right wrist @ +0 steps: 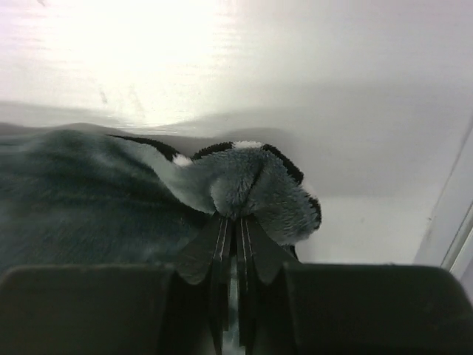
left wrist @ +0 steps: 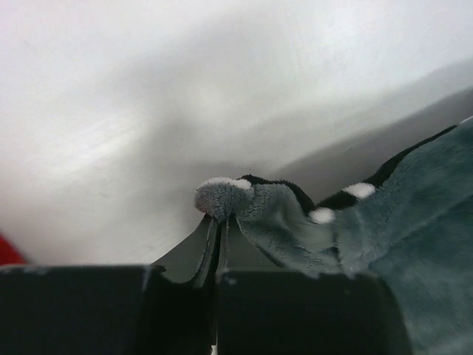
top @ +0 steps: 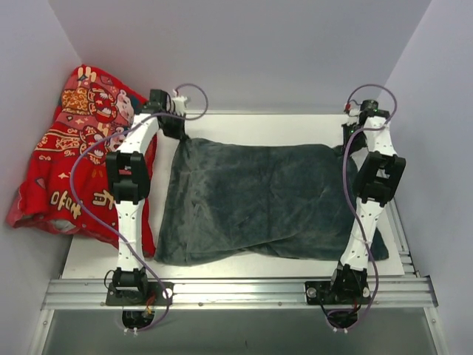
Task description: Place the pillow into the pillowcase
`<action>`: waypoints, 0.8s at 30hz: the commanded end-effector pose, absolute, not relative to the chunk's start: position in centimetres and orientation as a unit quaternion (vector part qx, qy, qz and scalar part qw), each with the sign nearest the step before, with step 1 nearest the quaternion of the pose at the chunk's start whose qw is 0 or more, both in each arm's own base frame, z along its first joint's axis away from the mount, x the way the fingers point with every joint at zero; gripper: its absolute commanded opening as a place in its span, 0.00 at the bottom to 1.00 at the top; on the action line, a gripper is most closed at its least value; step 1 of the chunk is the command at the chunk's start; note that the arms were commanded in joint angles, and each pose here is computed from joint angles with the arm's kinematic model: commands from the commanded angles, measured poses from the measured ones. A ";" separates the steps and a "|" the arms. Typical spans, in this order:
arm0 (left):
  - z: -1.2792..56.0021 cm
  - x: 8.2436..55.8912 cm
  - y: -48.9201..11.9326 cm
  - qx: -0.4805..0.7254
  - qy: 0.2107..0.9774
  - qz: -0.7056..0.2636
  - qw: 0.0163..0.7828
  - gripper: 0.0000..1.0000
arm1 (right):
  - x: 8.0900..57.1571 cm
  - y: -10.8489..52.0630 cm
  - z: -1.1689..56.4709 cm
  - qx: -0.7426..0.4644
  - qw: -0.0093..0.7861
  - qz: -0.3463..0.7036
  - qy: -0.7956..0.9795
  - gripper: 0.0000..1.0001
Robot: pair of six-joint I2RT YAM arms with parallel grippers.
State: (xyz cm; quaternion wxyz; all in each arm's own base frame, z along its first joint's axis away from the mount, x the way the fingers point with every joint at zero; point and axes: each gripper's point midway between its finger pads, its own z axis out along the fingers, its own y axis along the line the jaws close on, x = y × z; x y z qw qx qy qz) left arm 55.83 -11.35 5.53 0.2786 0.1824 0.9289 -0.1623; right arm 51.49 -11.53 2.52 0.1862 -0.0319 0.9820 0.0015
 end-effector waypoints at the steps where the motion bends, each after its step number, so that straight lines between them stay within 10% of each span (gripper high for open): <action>1: 17.6 59.4 -11.0 0.188 0.873 -0.197 0.405 0.00 | 53.7 -11.8 16.1 -0.006 0.329 0.043 0.943 0.00; 17: 56.2 56.6 -4.8 0.112 0.557 -0.219 0.793 0.00 | 48.9 -13.2 52.7 0.105 0.716 0.156 0.672 0.00; 24: 56.7 47.7 -3.1 0.190 0.549 -0.265 0.769 0.00 | 41.3 -13.9 50.5 0.085 0.703 0.173 0.684 0.00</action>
